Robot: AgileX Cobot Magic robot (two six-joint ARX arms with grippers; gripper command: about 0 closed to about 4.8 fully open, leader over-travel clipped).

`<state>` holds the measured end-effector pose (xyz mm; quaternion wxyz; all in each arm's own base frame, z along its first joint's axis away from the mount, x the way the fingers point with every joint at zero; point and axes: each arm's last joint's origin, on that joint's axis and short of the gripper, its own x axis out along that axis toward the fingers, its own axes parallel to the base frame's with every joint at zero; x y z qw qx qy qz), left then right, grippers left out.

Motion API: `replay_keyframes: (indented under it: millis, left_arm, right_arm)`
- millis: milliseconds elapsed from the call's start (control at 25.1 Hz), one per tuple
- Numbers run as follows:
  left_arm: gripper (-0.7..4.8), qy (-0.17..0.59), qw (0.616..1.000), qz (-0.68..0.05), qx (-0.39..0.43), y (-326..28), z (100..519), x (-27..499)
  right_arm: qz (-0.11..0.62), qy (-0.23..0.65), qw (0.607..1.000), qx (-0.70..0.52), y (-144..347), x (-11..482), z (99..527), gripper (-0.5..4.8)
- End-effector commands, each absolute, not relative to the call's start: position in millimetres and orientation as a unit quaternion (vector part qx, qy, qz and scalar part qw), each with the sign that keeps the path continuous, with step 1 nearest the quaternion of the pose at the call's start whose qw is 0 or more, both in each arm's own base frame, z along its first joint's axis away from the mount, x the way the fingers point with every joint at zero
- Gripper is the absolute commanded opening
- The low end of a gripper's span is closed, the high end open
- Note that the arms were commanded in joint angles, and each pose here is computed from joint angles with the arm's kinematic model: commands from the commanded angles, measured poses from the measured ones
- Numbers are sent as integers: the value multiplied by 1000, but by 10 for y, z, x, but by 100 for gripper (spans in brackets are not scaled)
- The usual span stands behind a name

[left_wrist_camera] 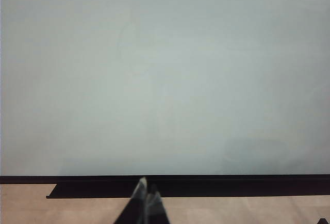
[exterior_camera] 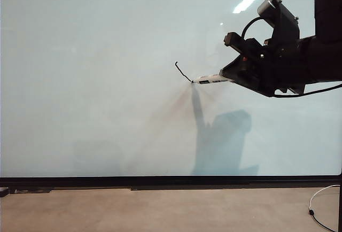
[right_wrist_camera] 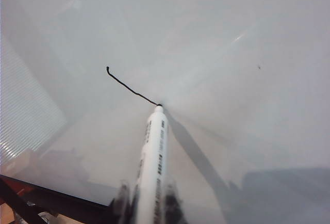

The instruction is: Pick up the pen on the shelf to the right of the whiteboard and draw a check mark.

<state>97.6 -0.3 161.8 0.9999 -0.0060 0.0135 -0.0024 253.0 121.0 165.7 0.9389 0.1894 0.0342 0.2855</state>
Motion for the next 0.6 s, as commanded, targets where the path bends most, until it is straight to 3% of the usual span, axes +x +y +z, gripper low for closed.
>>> replay_keyframes:
  millis: [40, 598]
  left_arm:
    - [-4, 9, 1000, -3, -4, -3, 1635, 975]
    - [-5, 9, 1000, -3, -4, -3, 1635, 975]
  right_arm:
    - [288, 10, 938, 191, 1207, 2531, 1713, -5]
    - [276, 0, 942, 192, 1200, 2534, 1728, -5]
